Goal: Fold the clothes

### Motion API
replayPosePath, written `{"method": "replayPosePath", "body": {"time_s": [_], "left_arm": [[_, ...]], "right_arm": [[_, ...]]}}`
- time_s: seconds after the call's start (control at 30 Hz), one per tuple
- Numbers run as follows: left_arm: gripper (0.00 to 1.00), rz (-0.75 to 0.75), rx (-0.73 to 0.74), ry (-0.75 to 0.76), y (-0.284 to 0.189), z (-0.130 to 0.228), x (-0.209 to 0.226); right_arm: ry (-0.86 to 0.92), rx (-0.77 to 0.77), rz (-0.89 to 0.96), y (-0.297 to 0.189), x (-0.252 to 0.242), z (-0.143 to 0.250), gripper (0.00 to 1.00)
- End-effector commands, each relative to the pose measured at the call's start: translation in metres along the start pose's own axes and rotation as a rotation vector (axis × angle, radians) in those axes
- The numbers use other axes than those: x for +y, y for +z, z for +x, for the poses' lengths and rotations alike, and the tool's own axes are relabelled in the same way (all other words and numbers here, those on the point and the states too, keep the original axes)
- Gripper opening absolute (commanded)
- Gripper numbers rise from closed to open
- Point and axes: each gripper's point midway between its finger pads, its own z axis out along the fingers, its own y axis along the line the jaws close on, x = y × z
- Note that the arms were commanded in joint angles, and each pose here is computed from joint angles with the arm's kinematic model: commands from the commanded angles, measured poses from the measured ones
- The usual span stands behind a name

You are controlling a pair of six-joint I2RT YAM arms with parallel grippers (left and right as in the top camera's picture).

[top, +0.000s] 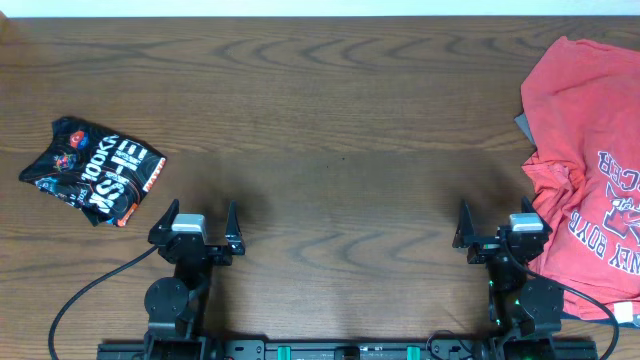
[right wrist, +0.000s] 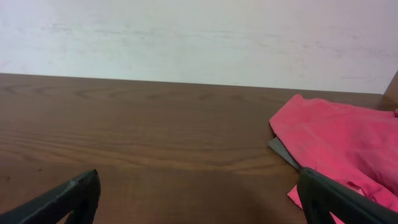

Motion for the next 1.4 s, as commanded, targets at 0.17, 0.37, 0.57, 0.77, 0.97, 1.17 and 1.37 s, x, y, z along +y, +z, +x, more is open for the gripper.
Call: {"method": "replayPosePath", "body": {"time_s": [0.17, 0.37, 0.57, 0.77, 0.97, 1.17, 1.37], "left_arm": [[0.98, -0.006, 0.054, 0.015, 0.0, 0.015, 0.002], [0.98, -0.006, 0.054, 0.015, 0.0, 0.015, 0.002], [0.98, -0.005, 0.054, 0.015, 0.0, 0.015, 0.002], [0.98, -0.005, 0.054, 0.015, 0.0, 0.016, 0.002], [0.98, -0.006, 0.058, -0.008, 0.001, 0.016, 0.002], [0.98, -0.006, 0.139, -0.101, -0.001, 0.024, 0.0], [0.98, 0.054, 0.307, -0.154, -0.006, 0.034, -0.013]], "right_arm": [[-0.017, 0.001, 0.016, 0.0, -0.004, 0.001, 0.99], [-0.017, 0.001, 0.016, 0.0, -0.004, 0.001, 0.99], [-0.017, 0.001, 0.016, 0.0, -0.004, 0.001, 0.99], [-0.016, 0.002, -0.003, 0.0, -0.001, 0.001, 0.99], [0.001, 0.0, -0.086, -0.001, 0.013, 0.001, 0.99], [0.037, 0.056, -0.077, 0.0, 0.012, 0.006, 0.99], [0.061, 0.221, 0.008, -0.002, -0.002, 0.014, 0.99]]}}
